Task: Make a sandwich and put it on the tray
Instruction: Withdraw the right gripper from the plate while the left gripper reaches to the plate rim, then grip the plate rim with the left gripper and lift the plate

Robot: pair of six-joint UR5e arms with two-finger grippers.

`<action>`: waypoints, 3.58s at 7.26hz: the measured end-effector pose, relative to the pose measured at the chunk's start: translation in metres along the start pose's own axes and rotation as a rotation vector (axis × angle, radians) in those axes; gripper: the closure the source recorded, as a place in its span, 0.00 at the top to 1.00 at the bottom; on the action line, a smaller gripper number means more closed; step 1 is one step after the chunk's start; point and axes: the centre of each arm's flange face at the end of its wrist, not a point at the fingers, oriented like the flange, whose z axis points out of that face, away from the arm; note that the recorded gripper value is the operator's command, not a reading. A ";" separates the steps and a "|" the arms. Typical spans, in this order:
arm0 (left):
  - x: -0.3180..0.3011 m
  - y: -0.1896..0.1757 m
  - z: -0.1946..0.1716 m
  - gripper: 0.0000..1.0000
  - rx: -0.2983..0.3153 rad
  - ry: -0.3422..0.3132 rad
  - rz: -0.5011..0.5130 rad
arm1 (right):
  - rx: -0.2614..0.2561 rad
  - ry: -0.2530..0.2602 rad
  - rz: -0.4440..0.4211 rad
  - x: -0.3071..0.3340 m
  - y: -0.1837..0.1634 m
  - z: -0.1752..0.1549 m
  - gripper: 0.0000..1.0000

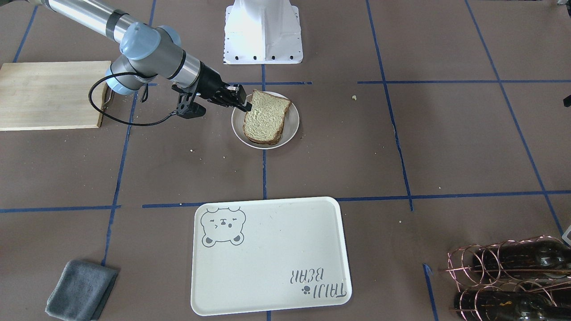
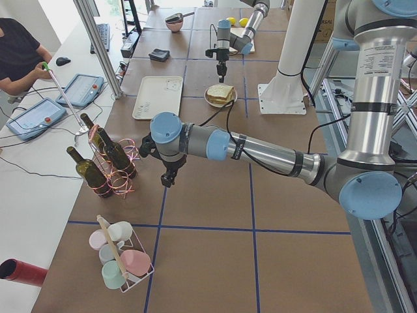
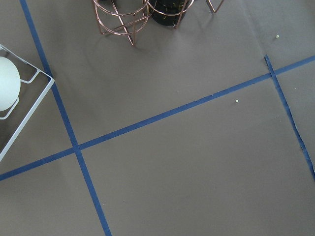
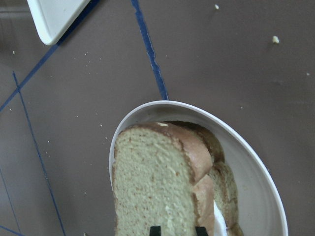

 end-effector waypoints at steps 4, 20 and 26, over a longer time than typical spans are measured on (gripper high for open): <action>0.146 -0.027 0.098 0.96 -0.021 0.165 -0.094 | 0.037 0.067 0.088 0.009 -0.091 -0.139 1.00; 0.509 -0.039 0.360 0.09 0.021 0.109 -0.454 | 0.141 0.270 -0.093 0.210 -0.164 -0.321 1.00; 0.527 -0.049 0.326 0.00 0.051 0.234 -0.655 | 0.141 0.273 -0.088 0.214 -0.164 -0.322 1.00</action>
